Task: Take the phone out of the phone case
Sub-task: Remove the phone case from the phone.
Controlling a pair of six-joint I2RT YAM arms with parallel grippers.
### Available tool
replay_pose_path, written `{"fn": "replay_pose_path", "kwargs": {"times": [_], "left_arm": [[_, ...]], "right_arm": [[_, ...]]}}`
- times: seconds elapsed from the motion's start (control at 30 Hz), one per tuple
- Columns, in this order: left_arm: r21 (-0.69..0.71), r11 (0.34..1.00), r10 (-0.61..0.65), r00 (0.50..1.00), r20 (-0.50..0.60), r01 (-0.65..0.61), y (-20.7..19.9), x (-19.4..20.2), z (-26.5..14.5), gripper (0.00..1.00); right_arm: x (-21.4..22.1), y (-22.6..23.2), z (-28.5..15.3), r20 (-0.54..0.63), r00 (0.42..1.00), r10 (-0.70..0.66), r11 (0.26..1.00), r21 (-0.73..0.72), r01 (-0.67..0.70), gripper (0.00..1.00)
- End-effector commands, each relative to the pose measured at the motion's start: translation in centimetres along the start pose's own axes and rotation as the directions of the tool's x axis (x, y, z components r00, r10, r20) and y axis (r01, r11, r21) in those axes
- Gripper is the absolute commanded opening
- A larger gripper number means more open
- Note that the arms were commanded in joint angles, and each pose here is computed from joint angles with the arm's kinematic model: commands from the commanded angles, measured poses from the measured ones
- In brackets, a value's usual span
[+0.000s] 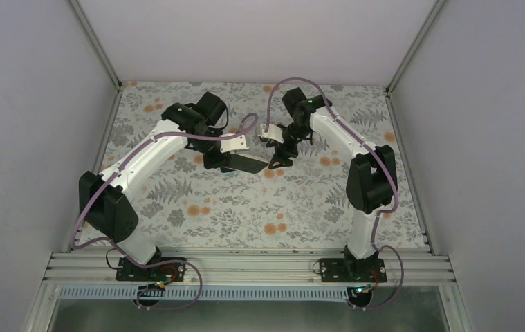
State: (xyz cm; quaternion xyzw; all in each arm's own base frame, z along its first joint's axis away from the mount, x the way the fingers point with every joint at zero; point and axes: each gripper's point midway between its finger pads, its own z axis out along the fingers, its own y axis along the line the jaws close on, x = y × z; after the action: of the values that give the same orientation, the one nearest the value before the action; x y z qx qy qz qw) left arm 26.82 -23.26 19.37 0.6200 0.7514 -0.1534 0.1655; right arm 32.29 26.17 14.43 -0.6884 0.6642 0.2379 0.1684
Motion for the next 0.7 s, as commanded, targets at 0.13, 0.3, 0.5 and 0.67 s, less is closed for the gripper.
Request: {"fn": "replay_pose_path", "kwargs": {"times": [0.13, 0.3, 0.5, 0.67], "left_arm": [[0.014, 0.999, 0.035, 0.996, 0.077, -0.036, -0.5, -2.3, -0.8, 0.02], [0.048, 0.998, 0.041, 0.996, 0.085, -0.045, -1.5, -2.7, -0.9, 0.02], [0.087, 0.994, 0.054, 0.993, 0.108, -0.064, -2.8, -3.2, -1.0, 0.02], [0.114, 0.991, 0.062, 0.991, 0.12, -0.075, -3.5, -3.4, -1.1, 0.02]], "right_arm": [[-0.8, -1.2, 0.0, 0.022, 1.0, -0.005, 0.999, 0.034, 0.004, 0.88], [-0.7, -2.8, -0.2, 0.01, 1.0, -0.007, 0.996, 0.09, 0.006, 0.88], [-2.1, -5.0, -1.0, 0.032, 0.999, -0.011, 0.987, 0.163, 0.006, 0.87], [-3.0, -5.9, -1.8, 0.051, 0.998, -0.025, 0.979, 0.205, 0.014, 0.88]]}}
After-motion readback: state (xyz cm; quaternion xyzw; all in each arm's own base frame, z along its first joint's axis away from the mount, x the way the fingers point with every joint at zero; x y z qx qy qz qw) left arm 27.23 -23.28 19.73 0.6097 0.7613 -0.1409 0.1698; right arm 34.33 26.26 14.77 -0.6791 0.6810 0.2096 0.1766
